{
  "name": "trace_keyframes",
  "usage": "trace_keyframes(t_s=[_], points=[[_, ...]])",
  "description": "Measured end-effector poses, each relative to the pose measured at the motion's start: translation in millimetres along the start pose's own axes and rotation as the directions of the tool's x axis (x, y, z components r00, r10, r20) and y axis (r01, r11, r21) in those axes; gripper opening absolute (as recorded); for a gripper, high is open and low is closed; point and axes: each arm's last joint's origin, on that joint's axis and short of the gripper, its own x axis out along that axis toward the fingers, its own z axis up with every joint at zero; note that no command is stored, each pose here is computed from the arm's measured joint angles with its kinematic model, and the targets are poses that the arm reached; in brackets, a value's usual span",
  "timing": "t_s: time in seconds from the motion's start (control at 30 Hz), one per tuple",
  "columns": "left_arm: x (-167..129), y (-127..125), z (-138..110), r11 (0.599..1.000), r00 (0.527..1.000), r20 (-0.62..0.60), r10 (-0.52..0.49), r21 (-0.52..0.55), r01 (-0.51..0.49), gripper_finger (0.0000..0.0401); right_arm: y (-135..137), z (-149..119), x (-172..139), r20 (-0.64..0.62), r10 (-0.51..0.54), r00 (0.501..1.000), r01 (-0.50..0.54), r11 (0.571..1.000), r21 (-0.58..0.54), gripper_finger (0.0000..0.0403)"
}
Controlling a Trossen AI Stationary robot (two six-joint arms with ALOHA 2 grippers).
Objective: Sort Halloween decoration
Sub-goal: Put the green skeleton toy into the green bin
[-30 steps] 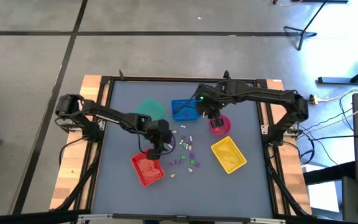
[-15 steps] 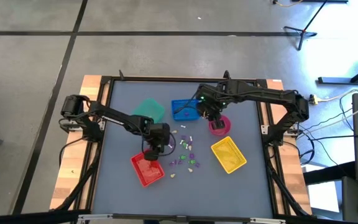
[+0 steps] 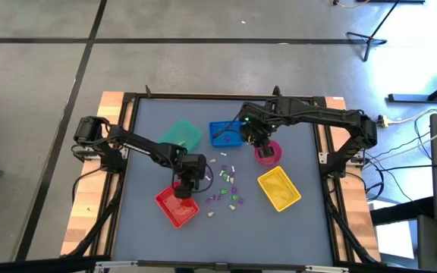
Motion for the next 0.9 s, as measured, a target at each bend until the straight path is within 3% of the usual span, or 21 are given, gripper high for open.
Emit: trace_keyframes(t_s=[0.33,0.9], points=[[-0.4,2.2,4.7,0.998,0.996,0.052,0.066,0.005,-0.067,0.0163,-0.7,1.3,0.1,0.013,-0.006,1.000,0.006,1.000,-0.001,0.0131],[14.6,4.0,1.4,0.996,0.998,-0.004,0.070,0.051,-0.070,0.0163,-0.6,1.2,0.1,0.012,-0.006,1.000,0.006,1.000,-0.002,0.0131]])
